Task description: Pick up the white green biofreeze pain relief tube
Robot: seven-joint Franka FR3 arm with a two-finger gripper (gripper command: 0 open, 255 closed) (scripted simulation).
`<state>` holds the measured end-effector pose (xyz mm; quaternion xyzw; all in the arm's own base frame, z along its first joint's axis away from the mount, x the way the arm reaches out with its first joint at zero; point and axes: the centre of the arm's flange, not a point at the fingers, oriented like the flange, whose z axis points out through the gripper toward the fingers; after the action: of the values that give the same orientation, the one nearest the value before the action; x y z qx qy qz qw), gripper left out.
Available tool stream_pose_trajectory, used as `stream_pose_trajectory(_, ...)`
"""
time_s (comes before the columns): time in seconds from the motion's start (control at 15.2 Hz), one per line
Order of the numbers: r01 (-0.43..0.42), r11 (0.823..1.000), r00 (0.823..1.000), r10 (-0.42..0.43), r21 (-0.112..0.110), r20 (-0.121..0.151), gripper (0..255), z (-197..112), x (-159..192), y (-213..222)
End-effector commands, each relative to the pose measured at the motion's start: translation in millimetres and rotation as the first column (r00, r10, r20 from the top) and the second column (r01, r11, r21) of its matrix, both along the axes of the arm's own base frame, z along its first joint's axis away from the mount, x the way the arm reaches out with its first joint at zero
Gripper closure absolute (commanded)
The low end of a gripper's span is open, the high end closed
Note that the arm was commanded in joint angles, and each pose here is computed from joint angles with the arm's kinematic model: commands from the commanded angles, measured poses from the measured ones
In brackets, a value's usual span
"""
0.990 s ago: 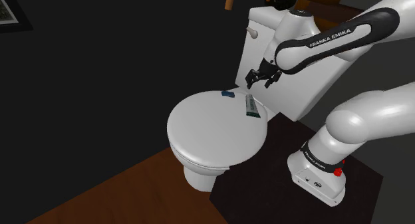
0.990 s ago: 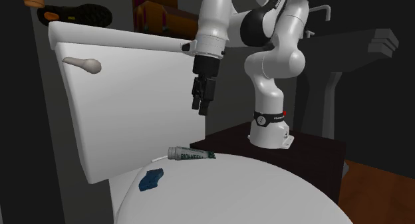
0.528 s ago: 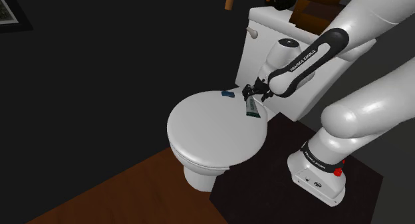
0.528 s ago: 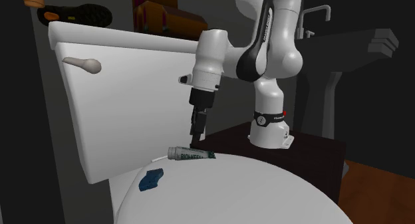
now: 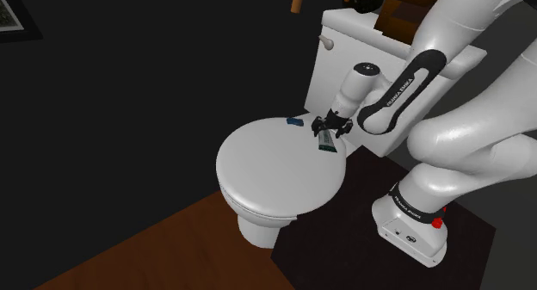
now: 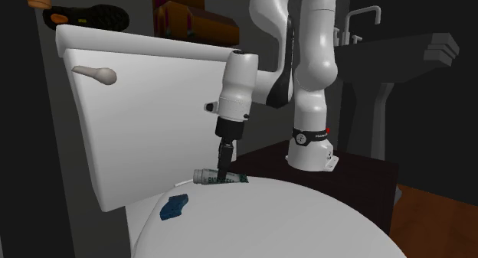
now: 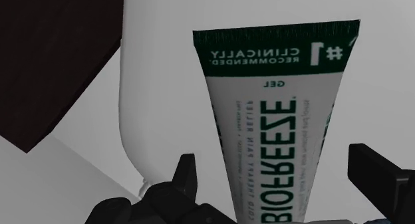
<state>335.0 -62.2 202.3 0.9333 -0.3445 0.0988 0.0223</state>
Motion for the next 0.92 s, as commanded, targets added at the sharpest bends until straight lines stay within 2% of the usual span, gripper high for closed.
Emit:
stream_pose_trajectory(0.0,-0.029,1.0,1.0,0.029,-0.004,0.004,0,-9,-4,5)
stream_pose_trajectory(0.07,-0.029,1.0,1.0,0.029,-0.004,0.004,0,-9,-4,5)
stream_pose_trajectory(0.13,-0.029,1.0,1.0,0.029,-0.004,0.004,255,-8,-3,5)
stream_pose_trajectory(0.73,-0.029,1.0,1.0,0.029,-0.004,0.004,255,-9,-4,5)
stream_pose_trajectory(0.86,-0.029,1.0,1.0,0.029,-0.004,0.004,255,2,-4,5)
